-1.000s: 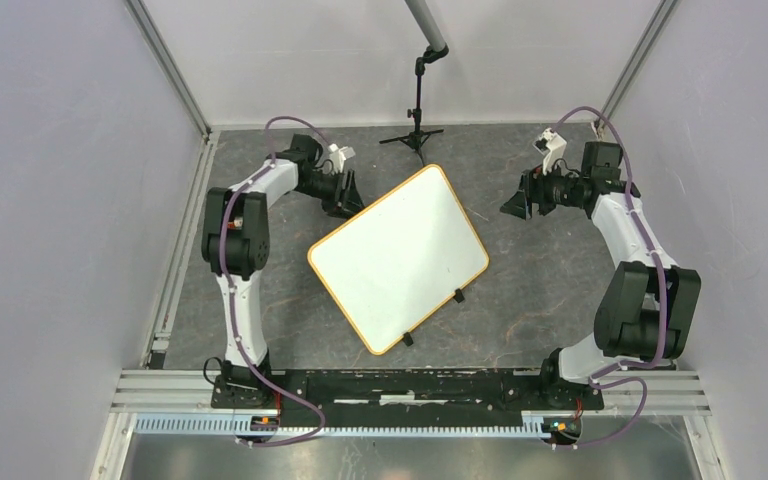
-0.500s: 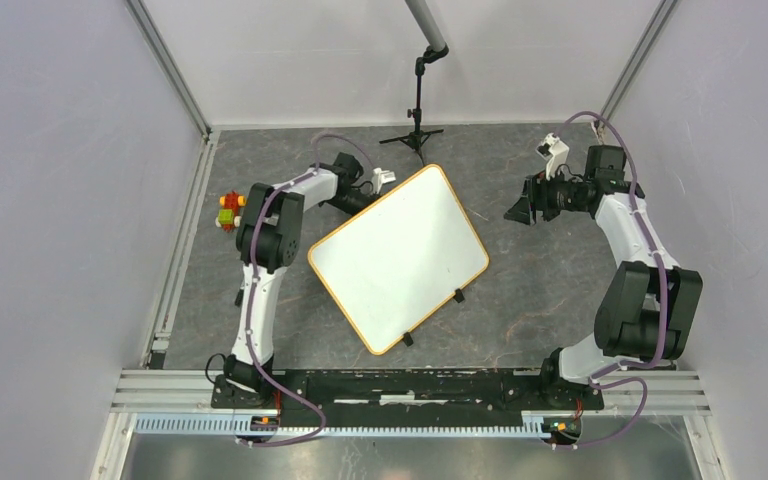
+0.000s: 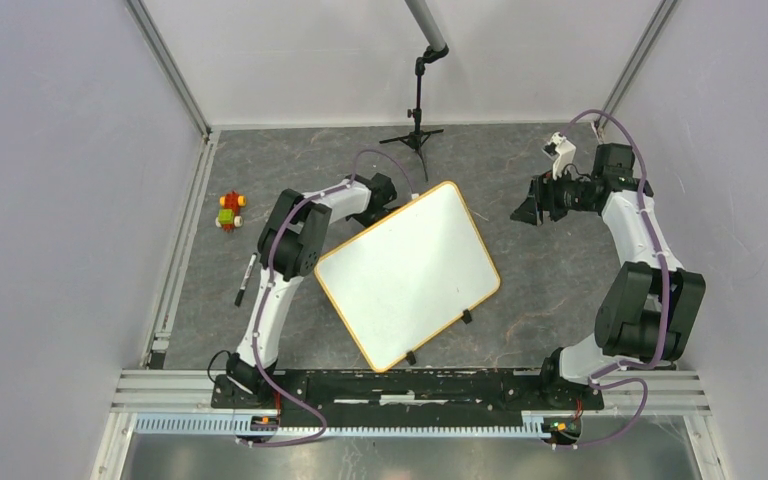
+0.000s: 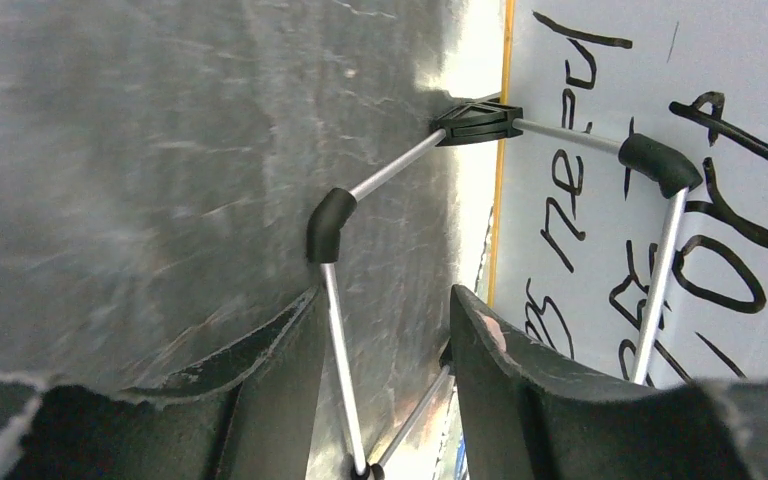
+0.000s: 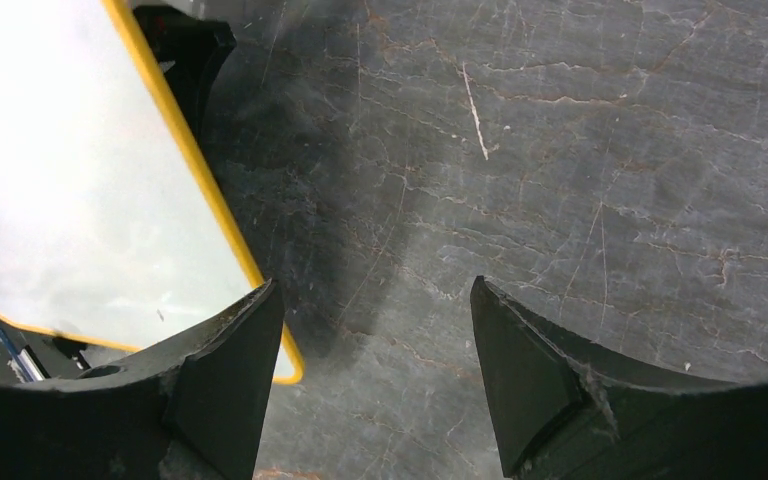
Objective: Write a sentence on the whiteboard
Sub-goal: Move the whiteboard to the center of the board.
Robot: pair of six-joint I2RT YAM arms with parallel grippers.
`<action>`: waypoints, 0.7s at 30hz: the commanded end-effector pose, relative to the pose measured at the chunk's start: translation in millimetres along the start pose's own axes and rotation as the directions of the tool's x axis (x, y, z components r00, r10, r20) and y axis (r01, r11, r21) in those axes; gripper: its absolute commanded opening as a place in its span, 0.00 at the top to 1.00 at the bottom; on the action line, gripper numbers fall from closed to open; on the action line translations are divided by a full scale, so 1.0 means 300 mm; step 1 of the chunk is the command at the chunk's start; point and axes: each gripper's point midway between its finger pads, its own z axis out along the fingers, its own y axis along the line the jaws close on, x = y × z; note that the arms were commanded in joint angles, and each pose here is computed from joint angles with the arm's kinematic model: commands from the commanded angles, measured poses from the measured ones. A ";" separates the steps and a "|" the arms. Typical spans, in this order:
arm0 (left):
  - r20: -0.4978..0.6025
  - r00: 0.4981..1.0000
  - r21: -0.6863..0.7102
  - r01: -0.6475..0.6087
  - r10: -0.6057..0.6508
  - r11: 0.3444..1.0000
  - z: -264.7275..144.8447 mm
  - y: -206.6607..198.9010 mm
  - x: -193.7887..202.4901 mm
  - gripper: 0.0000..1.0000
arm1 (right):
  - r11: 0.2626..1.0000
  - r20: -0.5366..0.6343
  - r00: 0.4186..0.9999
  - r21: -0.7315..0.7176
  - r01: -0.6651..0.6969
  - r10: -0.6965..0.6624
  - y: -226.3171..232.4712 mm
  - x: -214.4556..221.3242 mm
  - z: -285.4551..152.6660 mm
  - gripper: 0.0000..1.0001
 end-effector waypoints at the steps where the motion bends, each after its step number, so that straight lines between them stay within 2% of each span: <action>1: -0.111 0.994 0.024 -0.014 0.017 1.000 0.094 0.006 0.111 0.44 | 0.999 0.035 0.998 -0.005 0.052 -0.052 0.018 -0.060 -0.032 0.25; 7: -0.151 0.988 0.008 -0.036 0.037 0.999 0.126 -0.006 0.132 0.44 | 0.998 0.029 0.998 -0.028 0.049 -0.048 0.033 -0.046 -0.029 0.25; 12: -0.110 0.992 -0.031 -0.067 0.063 0.997 0.079 -0.029 0.058 0.38 | 0.997 0.031 0.998 -0.036 0.061 -0.060 0.045 -0.047 -0.036 0.25; 17: 0.104 0.988 -0.155 -0.095 0.112 0.983 -0.169 -0.048 -0.150 0.30 | 0.995 0.043 0.995 -0.030 0.095 -0.094 0.058 -0.064 -0.053 0.23; 21: 0.271 0.946 -0.311 -0.092 0.181 0.946 -0.459 -0.088 -0.277 0.18 | 0.992 0.061 0.991 -0.032 0.123 -0.121 0.074 -0.090 -0.071 0.20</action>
